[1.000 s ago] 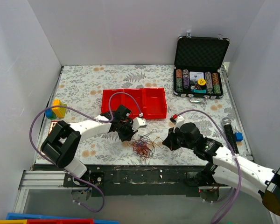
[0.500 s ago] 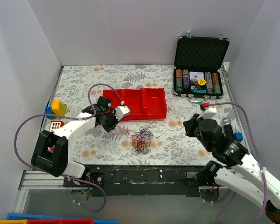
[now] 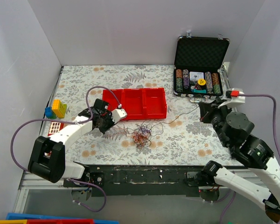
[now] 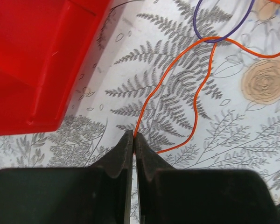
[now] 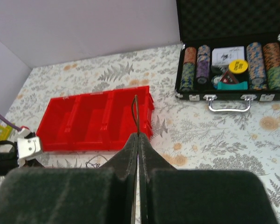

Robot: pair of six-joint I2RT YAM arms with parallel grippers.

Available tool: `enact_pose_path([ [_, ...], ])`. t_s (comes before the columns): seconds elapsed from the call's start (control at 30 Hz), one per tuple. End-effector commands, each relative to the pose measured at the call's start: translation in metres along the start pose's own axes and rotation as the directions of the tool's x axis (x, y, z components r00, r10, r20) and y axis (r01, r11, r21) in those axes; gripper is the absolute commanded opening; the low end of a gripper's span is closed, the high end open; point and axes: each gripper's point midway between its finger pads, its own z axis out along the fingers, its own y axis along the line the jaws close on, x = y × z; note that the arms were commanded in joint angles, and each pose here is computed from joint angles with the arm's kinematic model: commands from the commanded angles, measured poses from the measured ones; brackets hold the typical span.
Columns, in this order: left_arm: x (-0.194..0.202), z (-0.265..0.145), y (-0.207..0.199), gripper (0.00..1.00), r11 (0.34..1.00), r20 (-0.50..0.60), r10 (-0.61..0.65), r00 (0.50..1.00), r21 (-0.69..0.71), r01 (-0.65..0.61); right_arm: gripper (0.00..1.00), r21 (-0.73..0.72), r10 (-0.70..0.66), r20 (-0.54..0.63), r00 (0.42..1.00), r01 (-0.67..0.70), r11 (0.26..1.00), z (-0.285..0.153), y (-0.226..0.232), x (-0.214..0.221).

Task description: Untangle the cables

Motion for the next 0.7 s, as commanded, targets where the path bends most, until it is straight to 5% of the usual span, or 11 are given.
enact_pose_path([
  [0.0, 0.013, -0.012, 0.021, 0.00, 0.992, -0.024, 0.058, 0.998, -0.108, -0.061, 0.01, 0.082, -0.015, 0.164, 0.986, 0.002, 0.997, -0.027, -0.023, -0.064],
  [0.67, 0.086, -0.010, 0.070, 0.00, 0.971, -0.142, -0.043, 0.989, -0.241, 0.008, 0.01, 0.361, -0.109, 0.515, 0.850, -0.099, 0.927, -0.138, -0.104, -0.214],
])
